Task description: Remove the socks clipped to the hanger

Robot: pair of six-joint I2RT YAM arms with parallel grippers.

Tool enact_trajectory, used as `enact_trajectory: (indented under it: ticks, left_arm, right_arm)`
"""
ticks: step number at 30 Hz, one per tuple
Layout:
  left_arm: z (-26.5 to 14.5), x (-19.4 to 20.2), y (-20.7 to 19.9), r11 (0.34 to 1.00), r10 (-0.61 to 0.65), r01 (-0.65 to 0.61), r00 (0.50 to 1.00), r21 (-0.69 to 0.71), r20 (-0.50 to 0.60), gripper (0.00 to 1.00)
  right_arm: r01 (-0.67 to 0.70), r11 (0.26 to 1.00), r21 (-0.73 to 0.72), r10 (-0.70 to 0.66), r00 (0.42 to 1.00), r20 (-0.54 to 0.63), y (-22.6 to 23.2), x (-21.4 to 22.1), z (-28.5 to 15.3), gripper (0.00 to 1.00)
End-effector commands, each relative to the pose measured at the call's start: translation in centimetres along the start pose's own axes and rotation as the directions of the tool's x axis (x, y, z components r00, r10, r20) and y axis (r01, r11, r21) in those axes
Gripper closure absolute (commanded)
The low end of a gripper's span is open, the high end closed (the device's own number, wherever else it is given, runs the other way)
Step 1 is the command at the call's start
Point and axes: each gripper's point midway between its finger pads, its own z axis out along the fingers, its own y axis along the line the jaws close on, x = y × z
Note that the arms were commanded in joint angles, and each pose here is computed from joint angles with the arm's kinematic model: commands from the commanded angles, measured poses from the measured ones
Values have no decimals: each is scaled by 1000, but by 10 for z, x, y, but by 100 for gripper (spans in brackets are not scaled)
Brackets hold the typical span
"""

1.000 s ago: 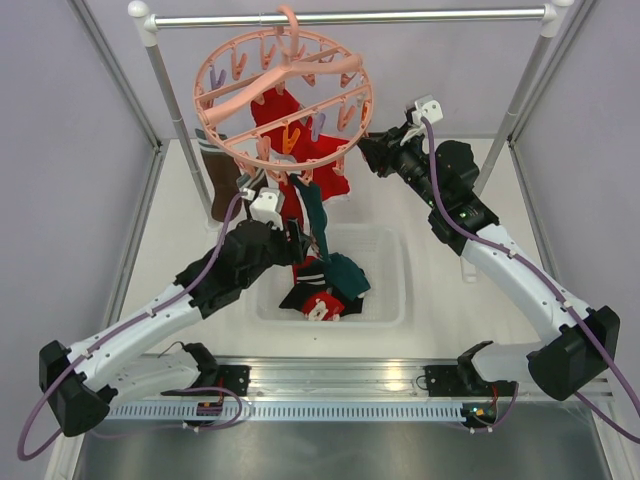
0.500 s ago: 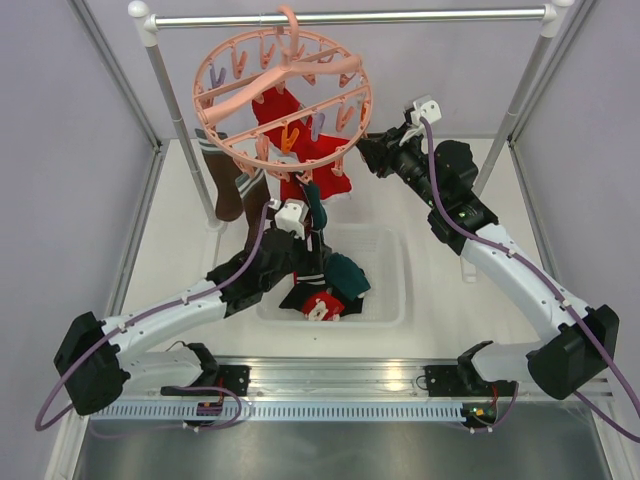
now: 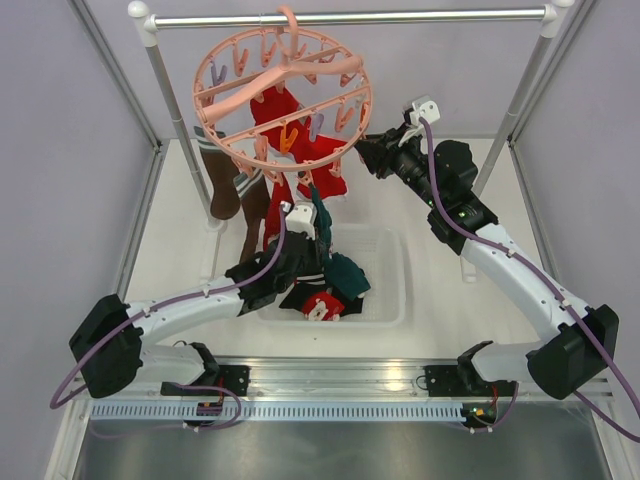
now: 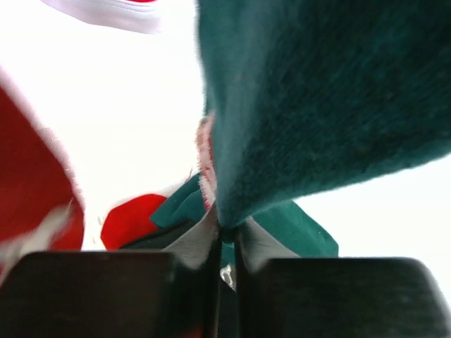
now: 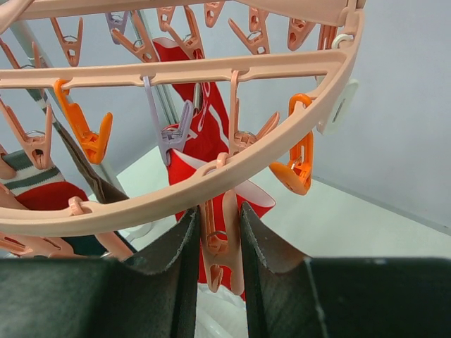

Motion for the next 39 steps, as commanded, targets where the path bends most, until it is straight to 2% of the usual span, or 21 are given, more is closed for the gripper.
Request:
enact_trajectory:
  ticks: [1, 2, 3, 7, 14, 19, 25, 31, 35, 39]
  left_arm:
    - [4, -21, -12, 1000, -29, 29, 997, 1, 73, 90]
    - [2, -22, -17, 1000, -25, 24, 997, 9, 76, 96]
    - [2, -22, -19, 1000, -21, 20, 997, 12, 79, 98]
    - [1, -25, -32, 1000, -8, 6, 996, 27, 85, 98]
    - [11, -21, -55, 999, 13, -14, 999, 41, 40, 98]
    - [19, -17, -61, 999, 19, -20, 1000, 44, 12, 98]
    - [26, -14, -66, 999, 25, -24, 1000, 41, -6, 98]
    - [30, -12, -67, 999, 29, -28, 999, 27, -25, 98]
    - [32, -9, -66, 1000, 28, -28, 999, 15, -37, 98]
    - [33, -7, -65, 1000, 22, -22, 999, 8, -45, 98]
  right_arm:
    - [-13, 1000, 6, 13, 1000, 16, -2, -9, -1, 71]
    - [-13, 1000, 3, 13, 1000, 15, -1, -9, -1, 71]
    - [-12, 1000, 0, 12, 1000, 13, 0, -9, -2, 71]
    - [-13, 1000, -9, 13, 1000, 4, 2, -7, -4, 69]
    - [-34, 999, -39, 34, 999, 8, 12, -9, -24, 46]
    - [-51, 998, -44, 51, 999, 6, 15, -1, -41, 36]
    - [-52, 999, -15, 52, 998, 28, 13, 3, -67, 35]
    - [-37, 993, -110, 45, 996, 74, 33, -1, -90, 36]
    - [8, 983, -186, 6, 997, 75, 57, -2, -90, 38]
    - [85, 979, -184, -75, 995, 59, 73, 1, -77, 38]
